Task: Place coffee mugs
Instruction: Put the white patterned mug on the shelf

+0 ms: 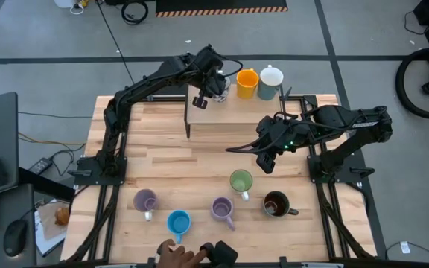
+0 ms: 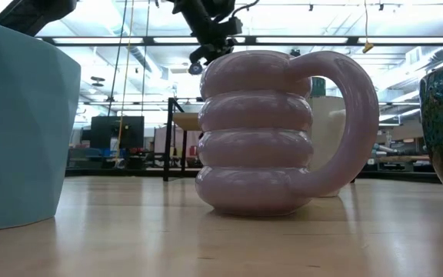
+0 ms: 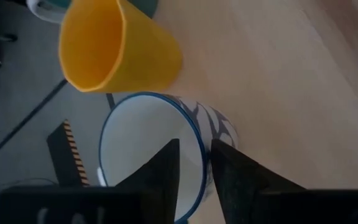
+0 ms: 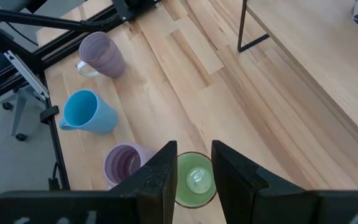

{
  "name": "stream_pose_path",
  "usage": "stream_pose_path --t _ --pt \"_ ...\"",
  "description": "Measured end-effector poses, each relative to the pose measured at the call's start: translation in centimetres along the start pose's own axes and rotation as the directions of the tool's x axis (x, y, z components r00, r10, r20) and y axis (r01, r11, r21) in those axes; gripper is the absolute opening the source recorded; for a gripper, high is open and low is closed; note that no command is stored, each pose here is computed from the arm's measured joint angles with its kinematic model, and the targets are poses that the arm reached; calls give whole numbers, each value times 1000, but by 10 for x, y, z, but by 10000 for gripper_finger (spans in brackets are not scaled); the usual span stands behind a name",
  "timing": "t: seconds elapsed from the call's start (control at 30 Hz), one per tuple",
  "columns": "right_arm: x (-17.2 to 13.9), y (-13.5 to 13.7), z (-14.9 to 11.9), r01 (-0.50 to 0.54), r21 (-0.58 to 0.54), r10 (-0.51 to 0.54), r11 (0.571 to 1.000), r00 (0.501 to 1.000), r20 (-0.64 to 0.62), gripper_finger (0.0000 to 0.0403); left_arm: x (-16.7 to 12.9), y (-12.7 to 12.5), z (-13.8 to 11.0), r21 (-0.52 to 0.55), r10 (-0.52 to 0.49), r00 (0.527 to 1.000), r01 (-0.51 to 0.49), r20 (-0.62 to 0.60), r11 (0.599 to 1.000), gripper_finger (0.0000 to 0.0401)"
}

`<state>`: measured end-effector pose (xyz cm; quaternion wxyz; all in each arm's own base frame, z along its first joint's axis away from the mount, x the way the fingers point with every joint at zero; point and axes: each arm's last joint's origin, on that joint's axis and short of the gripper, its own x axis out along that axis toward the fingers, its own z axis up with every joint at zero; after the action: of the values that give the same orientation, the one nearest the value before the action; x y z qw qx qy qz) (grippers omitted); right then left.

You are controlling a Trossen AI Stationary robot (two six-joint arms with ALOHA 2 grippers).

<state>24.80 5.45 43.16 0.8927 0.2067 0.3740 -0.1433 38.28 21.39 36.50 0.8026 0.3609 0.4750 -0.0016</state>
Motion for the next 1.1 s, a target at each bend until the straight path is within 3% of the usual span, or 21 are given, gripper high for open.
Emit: stream_pose_path --t 0.2,0.43,0.57,0.7,0.97,1.1 --pt "0 0 0 -1 4 1 1000 1000 1 105 1 0 0 -8 0 1000 0 2 1000 86" --pt "0 1 2 -13 9 12 1000 1000 15 105 2 2 4 -245 8 998 9 65 969 78" --pt "0 1 2 -14 10 14 1000 1000 17 105 2 6 5 -376 43 996 -9 82 926 78" --pt "0 1 2 -15 10 15 1000 1000 18 105 2 11 8 -536 96 989 -21 112 844 78" --pt "0 1 2 -14 12 14 1000 1000 18 105 1 14 11 -702 134 982 0 136 712 78" --pt "0 1 2 -15 10 15 1000 1000 19 105 10 8 13 -701 85 989 24 120 712 78"
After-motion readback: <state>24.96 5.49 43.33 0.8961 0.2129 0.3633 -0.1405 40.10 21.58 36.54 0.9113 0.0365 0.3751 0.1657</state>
